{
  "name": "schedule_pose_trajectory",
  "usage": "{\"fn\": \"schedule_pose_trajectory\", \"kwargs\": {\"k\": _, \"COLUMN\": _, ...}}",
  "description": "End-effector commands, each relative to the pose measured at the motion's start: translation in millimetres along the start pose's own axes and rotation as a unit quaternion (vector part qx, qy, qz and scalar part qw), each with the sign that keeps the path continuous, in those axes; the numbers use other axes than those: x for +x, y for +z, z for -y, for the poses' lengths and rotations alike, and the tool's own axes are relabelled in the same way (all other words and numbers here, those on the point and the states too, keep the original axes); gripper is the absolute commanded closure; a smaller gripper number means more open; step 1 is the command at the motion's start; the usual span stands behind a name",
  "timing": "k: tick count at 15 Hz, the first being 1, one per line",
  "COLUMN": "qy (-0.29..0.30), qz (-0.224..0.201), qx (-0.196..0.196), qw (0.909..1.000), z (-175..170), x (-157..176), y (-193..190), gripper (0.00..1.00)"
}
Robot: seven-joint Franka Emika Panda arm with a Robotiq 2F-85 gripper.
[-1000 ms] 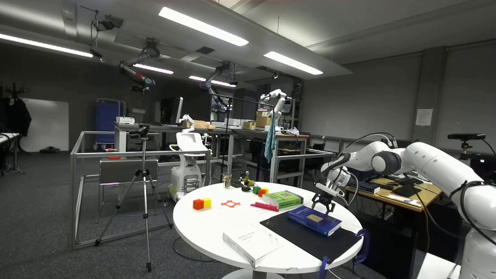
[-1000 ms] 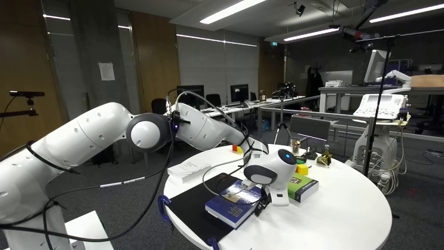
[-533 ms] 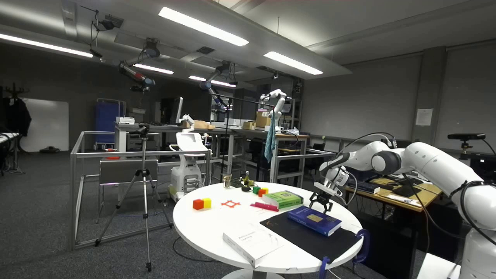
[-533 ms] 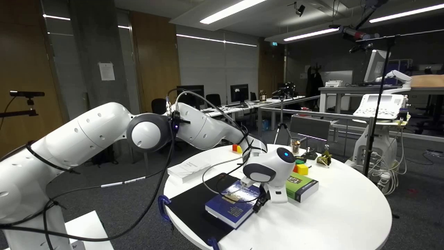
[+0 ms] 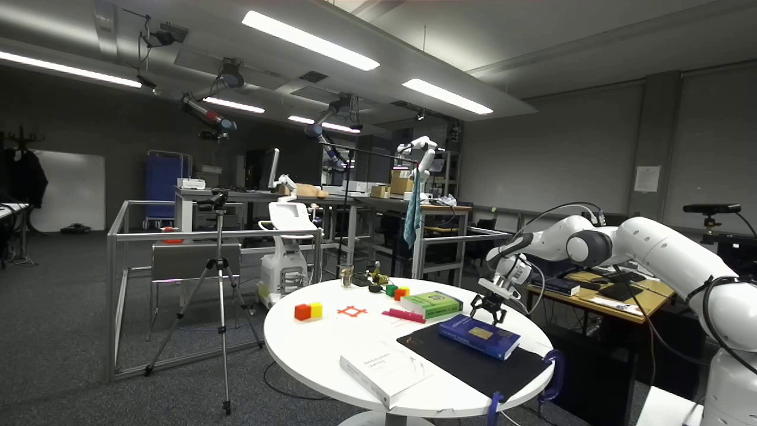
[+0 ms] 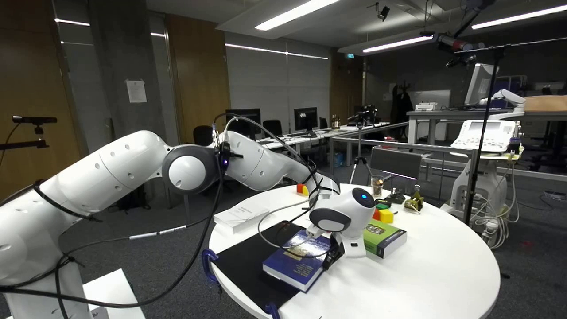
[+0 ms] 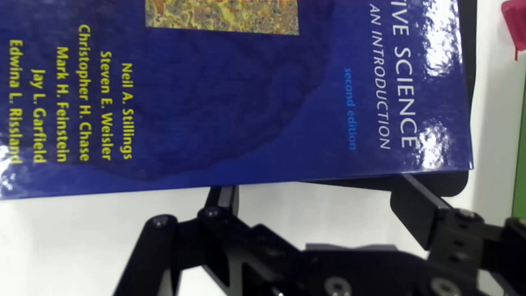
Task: Open the blue book
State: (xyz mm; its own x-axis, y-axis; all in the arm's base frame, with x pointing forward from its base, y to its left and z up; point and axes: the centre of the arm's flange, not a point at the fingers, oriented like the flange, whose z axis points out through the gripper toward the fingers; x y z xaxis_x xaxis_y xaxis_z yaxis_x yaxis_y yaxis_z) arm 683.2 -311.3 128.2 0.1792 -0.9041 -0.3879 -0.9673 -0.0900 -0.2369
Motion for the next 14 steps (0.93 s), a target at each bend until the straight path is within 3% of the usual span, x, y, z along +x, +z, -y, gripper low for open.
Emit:
{"fn": "schedule_pose_trajectory", "kwargs": {"k": 1, "qy": -0.018, "qz": 0.013, "qx": -0.007, "qw": 0.9997, "z": 2.3, "x": -10.4, "y": -4.7, "gripper": 0.0}}
{"fn": "schedule_pose_trajectory", "kwargs": {"k": 14, "qy": -0.056, "qz": 0.041, "qx": 0.004, "qw": 0.9976, "z": -3.9, "x": -18.8, "y": -12.6, "gripper": 0.0}}
